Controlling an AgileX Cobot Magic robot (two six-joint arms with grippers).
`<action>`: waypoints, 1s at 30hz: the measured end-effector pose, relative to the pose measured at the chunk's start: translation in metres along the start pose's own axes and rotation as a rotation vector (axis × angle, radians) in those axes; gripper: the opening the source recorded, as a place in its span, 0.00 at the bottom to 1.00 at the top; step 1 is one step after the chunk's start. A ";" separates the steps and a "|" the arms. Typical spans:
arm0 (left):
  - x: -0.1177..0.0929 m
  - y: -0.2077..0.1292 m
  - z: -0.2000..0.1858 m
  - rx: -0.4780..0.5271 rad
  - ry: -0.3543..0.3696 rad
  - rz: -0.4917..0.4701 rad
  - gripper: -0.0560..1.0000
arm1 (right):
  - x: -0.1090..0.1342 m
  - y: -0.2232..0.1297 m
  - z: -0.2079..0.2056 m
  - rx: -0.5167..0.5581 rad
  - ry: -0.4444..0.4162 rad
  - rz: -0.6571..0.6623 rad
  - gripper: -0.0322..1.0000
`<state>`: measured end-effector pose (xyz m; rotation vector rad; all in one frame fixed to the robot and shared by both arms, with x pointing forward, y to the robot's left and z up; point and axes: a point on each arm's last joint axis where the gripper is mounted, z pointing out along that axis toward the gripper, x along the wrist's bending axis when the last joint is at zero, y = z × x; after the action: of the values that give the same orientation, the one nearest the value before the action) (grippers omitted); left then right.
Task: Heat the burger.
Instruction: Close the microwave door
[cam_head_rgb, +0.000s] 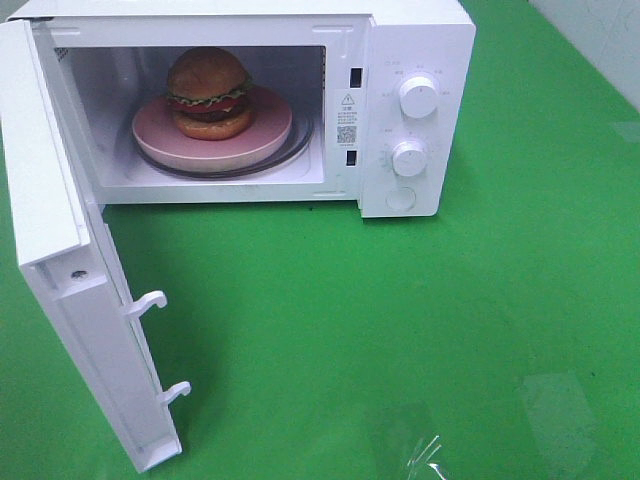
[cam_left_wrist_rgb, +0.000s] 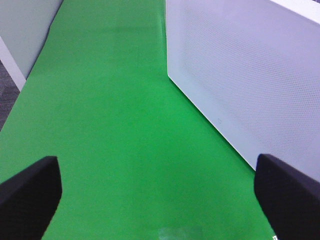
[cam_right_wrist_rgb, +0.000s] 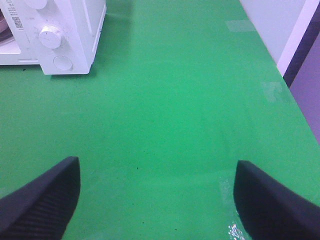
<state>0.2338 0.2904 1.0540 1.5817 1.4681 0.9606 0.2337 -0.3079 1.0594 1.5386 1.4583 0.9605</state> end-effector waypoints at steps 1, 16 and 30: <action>0.000 0.001 0.000 -0.006 -0.004 -0.013 0.99 | 0.000 0.000 0.000 0.000 0.000 0.000 0.76; 0.006 0.032 0.011 -0.082 0.020 -0.057 0.43 | 0.000 0.000 0.000 0.000 0.000 0.000 0.75; 0.021 0.053 0.078 -0.160 0.091 -0.041 0.06 | 0.000 0.000 0.000 0.000 0.000 0.000 0.75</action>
<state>0.3279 0.3059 1.0687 1.4044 1.4411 1.1099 0.2337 -0.3079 1.0594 1.5386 1.4583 0.9605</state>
